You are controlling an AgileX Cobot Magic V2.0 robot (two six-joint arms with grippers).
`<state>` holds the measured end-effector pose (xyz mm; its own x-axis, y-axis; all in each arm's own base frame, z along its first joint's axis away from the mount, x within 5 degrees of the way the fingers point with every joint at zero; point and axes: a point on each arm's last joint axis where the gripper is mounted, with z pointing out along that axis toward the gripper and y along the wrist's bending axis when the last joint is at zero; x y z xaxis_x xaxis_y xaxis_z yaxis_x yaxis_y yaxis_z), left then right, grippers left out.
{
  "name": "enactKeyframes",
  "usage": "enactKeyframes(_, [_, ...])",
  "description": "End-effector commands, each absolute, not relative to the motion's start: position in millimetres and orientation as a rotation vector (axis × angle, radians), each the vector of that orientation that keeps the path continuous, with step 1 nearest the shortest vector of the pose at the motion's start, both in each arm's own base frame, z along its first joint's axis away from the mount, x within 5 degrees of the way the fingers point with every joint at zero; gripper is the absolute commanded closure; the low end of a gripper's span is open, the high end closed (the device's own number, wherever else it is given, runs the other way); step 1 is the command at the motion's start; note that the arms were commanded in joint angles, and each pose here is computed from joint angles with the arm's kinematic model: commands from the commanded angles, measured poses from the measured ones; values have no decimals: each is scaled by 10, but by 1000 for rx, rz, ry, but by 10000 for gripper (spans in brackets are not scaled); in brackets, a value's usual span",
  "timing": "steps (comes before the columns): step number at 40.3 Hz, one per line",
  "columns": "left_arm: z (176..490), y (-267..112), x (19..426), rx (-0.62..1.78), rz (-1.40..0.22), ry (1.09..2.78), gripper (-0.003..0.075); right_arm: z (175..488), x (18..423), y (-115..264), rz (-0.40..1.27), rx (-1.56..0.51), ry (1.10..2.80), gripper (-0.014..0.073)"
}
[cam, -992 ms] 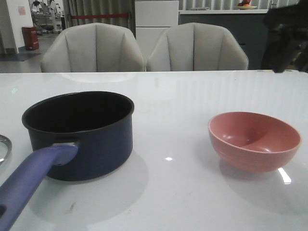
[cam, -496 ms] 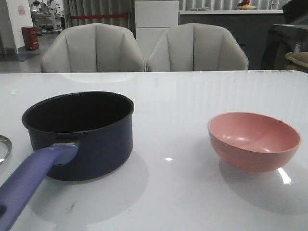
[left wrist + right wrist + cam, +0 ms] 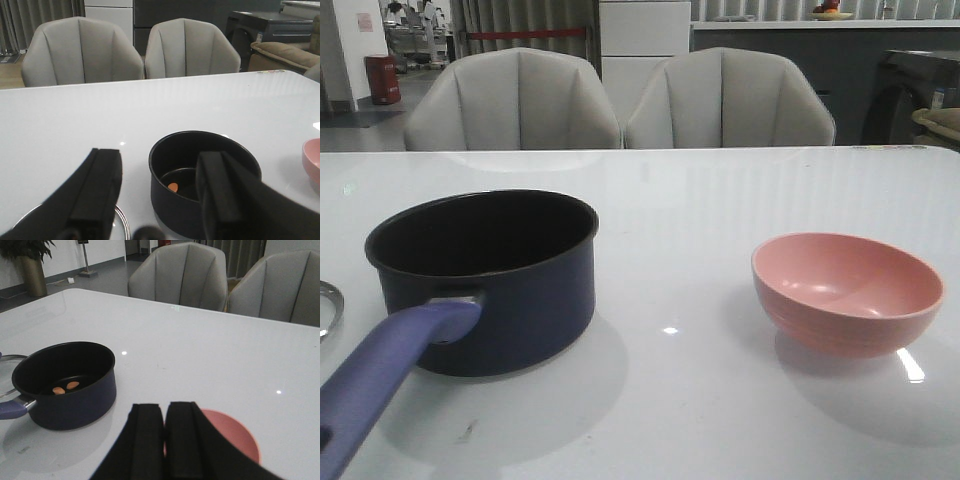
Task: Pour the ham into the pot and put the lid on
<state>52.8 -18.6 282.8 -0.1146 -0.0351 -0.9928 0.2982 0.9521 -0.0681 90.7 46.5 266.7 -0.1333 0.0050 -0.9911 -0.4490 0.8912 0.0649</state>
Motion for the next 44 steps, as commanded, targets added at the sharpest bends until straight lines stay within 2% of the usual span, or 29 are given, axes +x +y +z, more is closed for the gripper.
enactKeyframes(1, [2980,-176,532,183,-281,1590,279,2776,912,461,403,-333,1607,463])
enactKeyframes(9, [3060,-163,650,148,-214,1692,89,2731,906,466,402,-350,1655,463])
enactKeyframes(13, [3110,-140,775,106,-164,1772,40,2731,906,466,402,-350,1655,463])
enactKeyframes(18, [3167,-96,980,31,-120,1874,35,2731,906,466,402,-350,1655,463])
enactKeyframes(22, [3203,-60,1144,-84,-146,1976,35,2731,906,466,402,-350,1655,463])
enactKeyframes(33, [3192,-28,1756,-164,-163,2382,37,2731,906,466,402,-350,1655,463])
enactKeyframes(44, [3147,-49,2339,-201,-225,2553,38,2731,906,466,402,-350,1655,463])
